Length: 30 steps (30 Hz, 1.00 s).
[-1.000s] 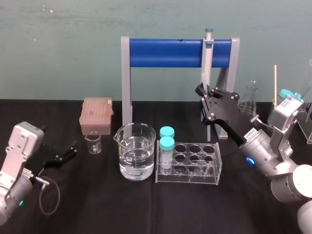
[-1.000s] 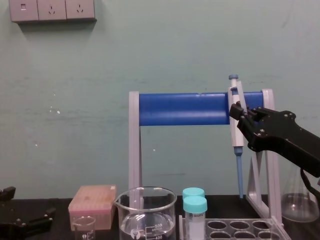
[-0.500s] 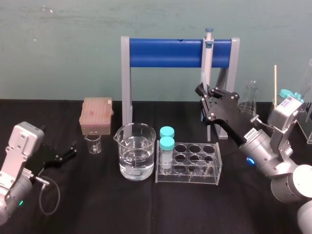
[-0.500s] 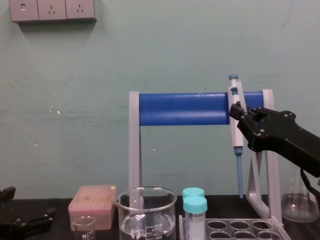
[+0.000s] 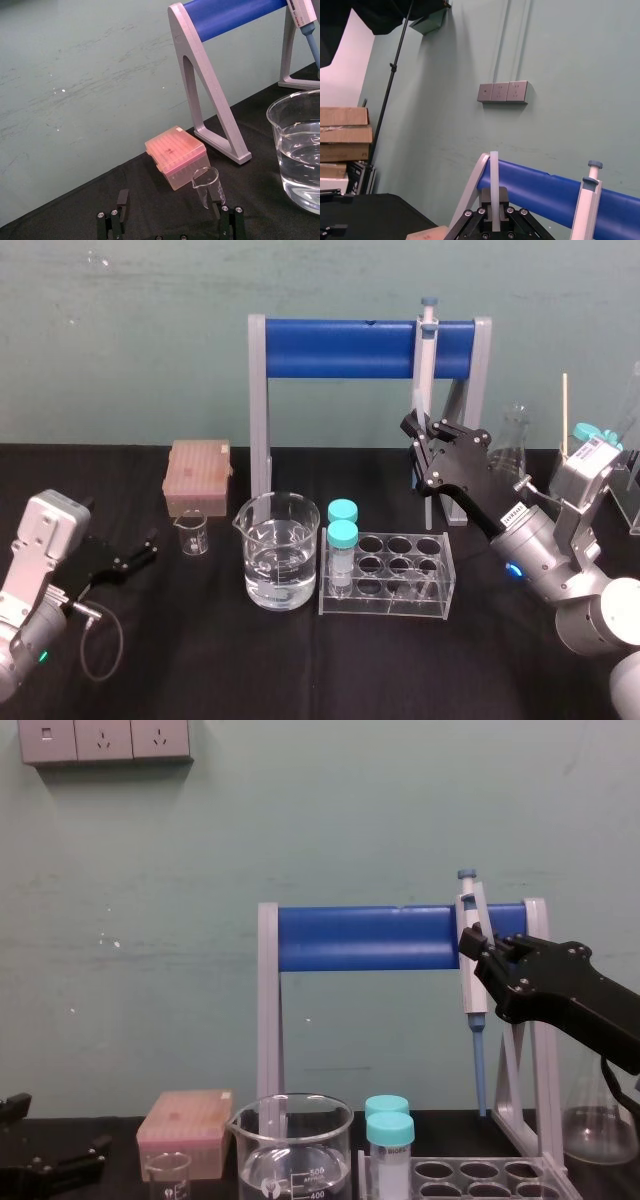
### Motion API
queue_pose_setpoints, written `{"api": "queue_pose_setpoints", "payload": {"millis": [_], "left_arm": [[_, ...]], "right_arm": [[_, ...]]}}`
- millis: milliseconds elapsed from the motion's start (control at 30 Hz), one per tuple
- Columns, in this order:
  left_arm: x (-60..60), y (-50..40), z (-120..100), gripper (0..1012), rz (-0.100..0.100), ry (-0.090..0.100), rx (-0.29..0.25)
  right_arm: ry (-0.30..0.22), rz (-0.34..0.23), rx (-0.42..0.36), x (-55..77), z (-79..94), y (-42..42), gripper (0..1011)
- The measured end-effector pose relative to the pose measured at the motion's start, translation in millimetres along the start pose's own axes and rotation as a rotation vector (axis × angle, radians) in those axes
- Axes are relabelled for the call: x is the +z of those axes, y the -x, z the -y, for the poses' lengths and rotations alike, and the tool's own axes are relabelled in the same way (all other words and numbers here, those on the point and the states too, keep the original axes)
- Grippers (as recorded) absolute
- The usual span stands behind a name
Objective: Pick up the stirring rod with one hand, then place it down.
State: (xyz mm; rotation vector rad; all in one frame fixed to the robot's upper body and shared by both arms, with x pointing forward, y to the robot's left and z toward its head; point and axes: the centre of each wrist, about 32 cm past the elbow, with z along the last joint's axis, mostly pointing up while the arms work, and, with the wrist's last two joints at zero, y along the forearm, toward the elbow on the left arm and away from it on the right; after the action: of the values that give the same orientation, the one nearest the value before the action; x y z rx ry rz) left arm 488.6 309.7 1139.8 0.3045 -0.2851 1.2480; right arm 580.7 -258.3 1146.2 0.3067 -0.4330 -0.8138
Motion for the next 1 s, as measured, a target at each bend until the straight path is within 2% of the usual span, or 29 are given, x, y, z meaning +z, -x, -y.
{"api": "queue_pose_setpoints", "payload": {"millis": [1000], "left_arm": [[0.0,0.0,0.0,1000,0.0,0.0,0.0]], "right_arm": [[0.0,0.0,0.0,0.0,0.0,0.0,71]]}}
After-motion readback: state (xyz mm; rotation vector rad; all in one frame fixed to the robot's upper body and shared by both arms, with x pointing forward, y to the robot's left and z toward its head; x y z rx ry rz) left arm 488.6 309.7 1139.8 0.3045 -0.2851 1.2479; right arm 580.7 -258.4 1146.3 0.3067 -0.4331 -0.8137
